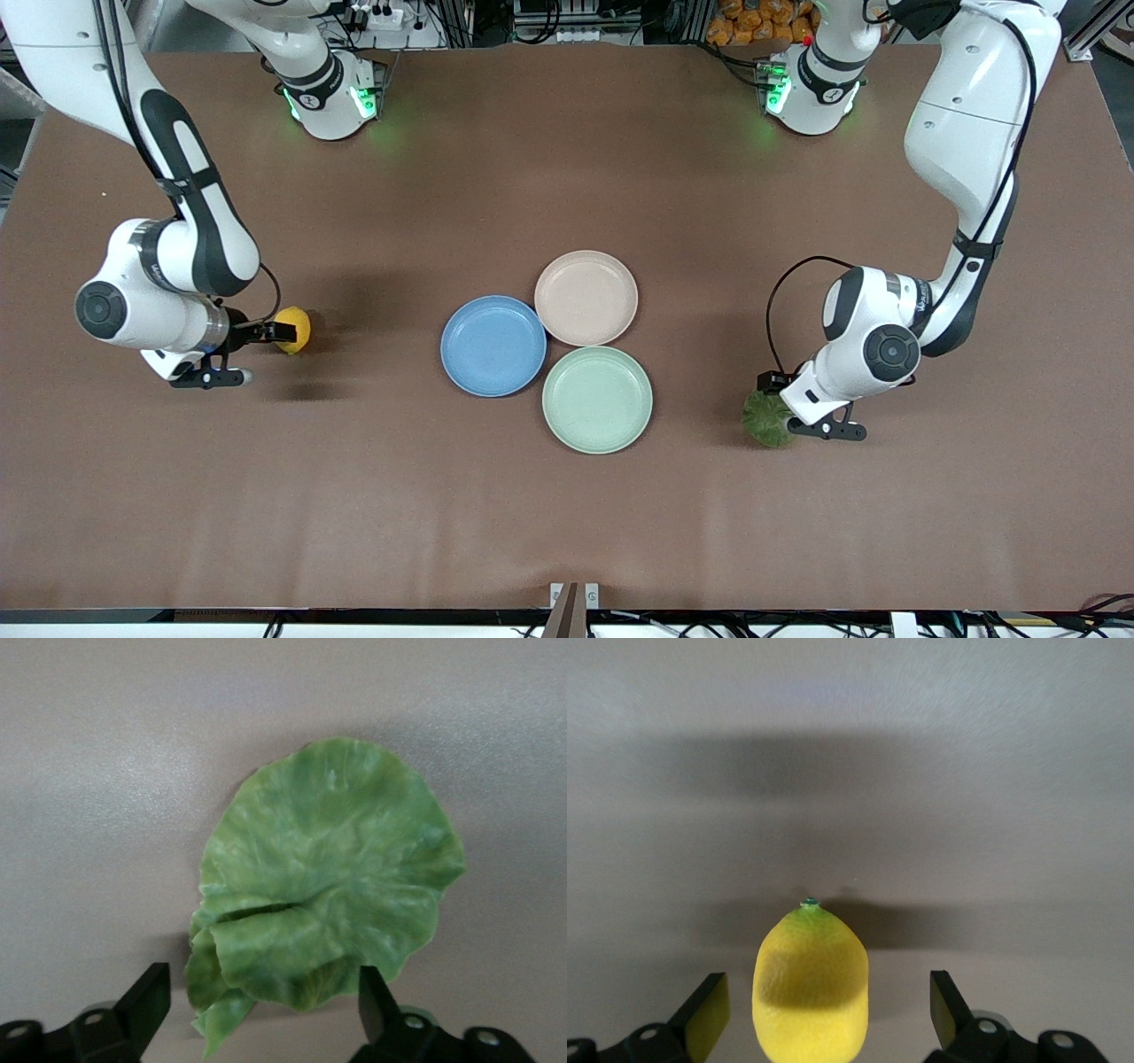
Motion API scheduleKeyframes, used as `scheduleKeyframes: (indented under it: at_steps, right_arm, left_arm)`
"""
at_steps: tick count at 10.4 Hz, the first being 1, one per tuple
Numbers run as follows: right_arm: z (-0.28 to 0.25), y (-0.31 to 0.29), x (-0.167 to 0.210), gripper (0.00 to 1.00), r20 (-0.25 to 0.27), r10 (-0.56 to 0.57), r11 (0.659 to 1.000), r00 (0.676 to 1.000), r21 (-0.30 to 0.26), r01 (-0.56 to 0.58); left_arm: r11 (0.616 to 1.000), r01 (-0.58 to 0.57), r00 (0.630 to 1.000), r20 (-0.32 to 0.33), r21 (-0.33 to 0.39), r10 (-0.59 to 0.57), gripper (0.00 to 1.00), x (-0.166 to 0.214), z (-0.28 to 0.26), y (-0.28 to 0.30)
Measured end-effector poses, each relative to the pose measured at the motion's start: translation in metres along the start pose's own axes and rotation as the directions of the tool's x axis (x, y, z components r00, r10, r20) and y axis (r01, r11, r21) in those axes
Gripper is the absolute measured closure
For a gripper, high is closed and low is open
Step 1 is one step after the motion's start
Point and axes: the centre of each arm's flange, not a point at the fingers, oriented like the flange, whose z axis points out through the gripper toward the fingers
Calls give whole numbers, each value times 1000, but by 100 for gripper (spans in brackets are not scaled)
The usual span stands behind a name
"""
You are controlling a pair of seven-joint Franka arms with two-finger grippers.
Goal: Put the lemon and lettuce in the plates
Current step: 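Close the right gripper on the lemon while the left gripper grasps the lettuce, then carry the lemon over the blue plate while the left gripper carries lettuce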
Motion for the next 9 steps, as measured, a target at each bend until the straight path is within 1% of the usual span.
scheduleKeyframes:
  at_steps: [3,4,5,6,8,9]
  right_arm:
    - [23,-8,1,0,22,-7,1000,1000,7,7]
    - [25,-9,1,22,26,-8,1000,1000,7,8]
    - [24,-8,1,33,25,-7,1000,1000,7,7]
    - [23,-9,1,38,26,-7,1000,1000,7,7]
    - [10,-16,5,38,60,-19,1000,998,16,18]
    - [-12,-25,13,38,75,-26,999,997,29,24]
  left_arm:
    - [1000,-15,1000,-7,0,15,53,2,-2,10]
    - [1000,-18,1000,-7,0,18,77,2,-2,12]
    - [1000,-17,1000,-10,0,17,88,3,-3,11]
    - [1000,-14,1000,-15,0,14,96,5,-5,12]
    - [1000,17,999,-32,-2,-17,96,8,-13,24]
    - [999,47,998,-31,-1,-47,96,7,-19,37]
